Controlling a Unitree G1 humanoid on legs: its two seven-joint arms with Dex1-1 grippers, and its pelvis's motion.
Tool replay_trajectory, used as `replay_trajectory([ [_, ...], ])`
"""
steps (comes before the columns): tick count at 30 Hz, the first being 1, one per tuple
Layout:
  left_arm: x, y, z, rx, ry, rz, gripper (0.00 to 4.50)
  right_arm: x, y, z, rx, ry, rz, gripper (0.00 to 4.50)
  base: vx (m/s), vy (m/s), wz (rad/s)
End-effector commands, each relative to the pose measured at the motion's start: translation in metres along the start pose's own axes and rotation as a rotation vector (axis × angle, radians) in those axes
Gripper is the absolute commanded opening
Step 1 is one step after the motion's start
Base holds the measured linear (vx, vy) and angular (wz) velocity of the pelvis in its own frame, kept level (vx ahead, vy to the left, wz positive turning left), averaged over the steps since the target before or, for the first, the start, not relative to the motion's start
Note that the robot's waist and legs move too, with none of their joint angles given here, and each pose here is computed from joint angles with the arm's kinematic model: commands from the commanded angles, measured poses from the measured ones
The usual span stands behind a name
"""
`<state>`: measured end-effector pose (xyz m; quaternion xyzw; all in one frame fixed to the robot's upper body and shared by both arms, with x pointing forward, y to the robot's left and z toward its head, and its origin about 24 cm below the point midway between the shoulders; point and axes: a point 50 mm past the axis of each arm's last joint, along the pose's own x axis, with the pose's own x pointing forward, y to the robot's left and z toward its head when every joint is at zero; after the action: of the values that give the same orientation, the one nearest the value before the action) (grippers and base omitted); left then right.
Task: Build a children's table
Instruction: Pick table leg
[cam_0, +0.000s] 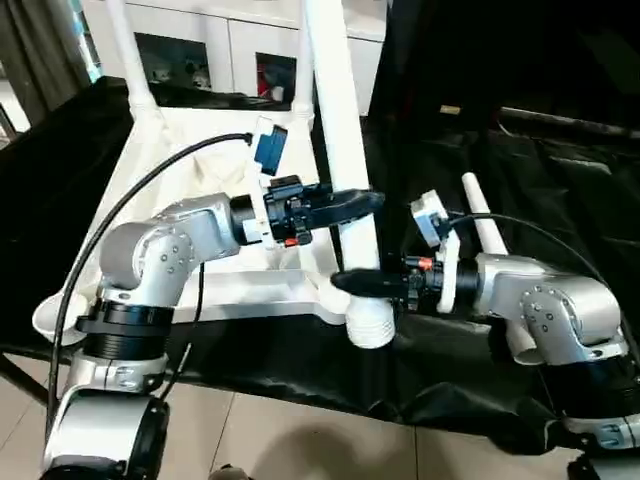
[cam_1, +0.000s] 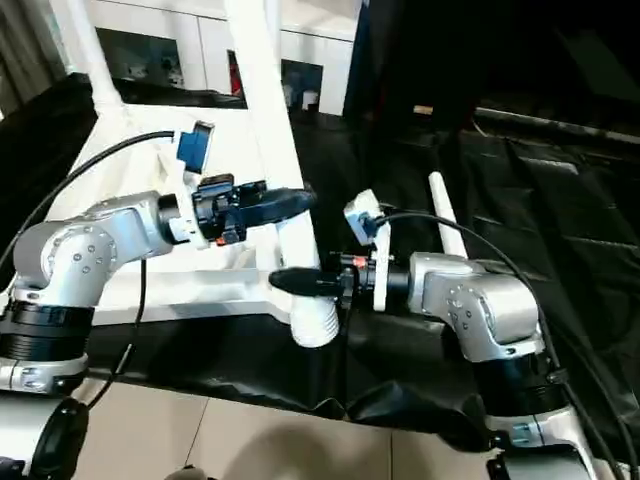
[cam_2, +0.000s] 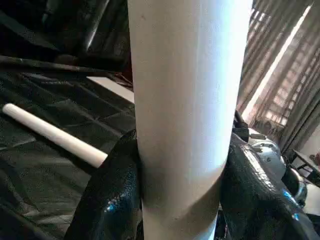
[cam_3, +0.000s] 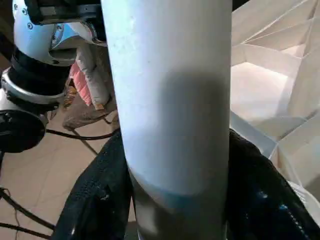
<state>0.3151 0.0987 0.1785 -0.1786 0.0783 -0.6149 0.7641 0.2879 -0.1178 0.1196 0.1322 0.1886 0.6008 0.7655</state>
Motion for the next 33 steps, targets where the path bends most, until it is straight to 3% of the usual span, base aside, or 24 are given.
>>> replay_trajectory([
  [1,0.008,-0.005,0.004,0.048,0.002,-0.026,1.85,-0.005,-0.012,-0.007,0.016,0.015,-0.121,2.0,0.0,0.0,0.0],
  [2,0.009,-0.001,0.003,0.054,-0.005,0.015,1.85,-0.003,-0.016,-0.006,0.003,0.001,-0.164,1.99,0.0,0.0,0.0],
  [5,0.011,0.009,0.005,0.049,-0.04,0.139,2.55,0.002,-0.023,-0.003,-0.012,-0.045,-0.261,1.98,0.0,0.0,0.0],
  [7,0.012,0.015,0.004,0.032,-0.062,0.23,2.65,0.008,-0.026,0.0,-0.031,-0.08,-0.328,1.97,0.0,0.0,0.0],
  [14,0.023,0.021,-0.005,0.003,-0.111,0.407,3.33,0.023,-0.023,0.002,-0.055,-0.12,-0.387,1.91,0.0,0.0,0.0],
  [16,0.025,0.022,-0.005,-0.004,-0.127,0.44,2.75,0.025,-0.023,0.003,-0.052,-0.129,-0.396,1.91,0.0,0.0,0.0],
  [18,0.026,0.024,-0.003,-0.021,-0.155,0.482,2.85,0.026,-0.024,0.004,-0.055,-0.133,-0.404,1.91,0.0,0.0,0.0],
  [22,0.028,0.024,-0.002,-0.023,-0.159,0.487,2.37,0.028,-0.024,0.006,-0.063,-0.132,-0.408,1.91,0.0,0.0,0.0],
  [24,0.029,0.022,-0.003,-0.028,-0.147,0.469,2.39,0.028,-0.023,0.006,-0.065,-0.13,-0.408,1.91,0.0,0.0,0.0],
  [26,0.03,0.022,-0.003,-0.026,-0.146,0.471,1.97,0.028,-0.023,0.006,-0.067,-0.131,-0.411,1.91,0.0,0.0,0.0],
  [33,0.031,0.019,-0.006,-0.017,-0.121,0.44,1.85,0.028,-0.023,0.007,-0.078,-0.129,-0.409,1.91,0.0,0.0,0.0],
])
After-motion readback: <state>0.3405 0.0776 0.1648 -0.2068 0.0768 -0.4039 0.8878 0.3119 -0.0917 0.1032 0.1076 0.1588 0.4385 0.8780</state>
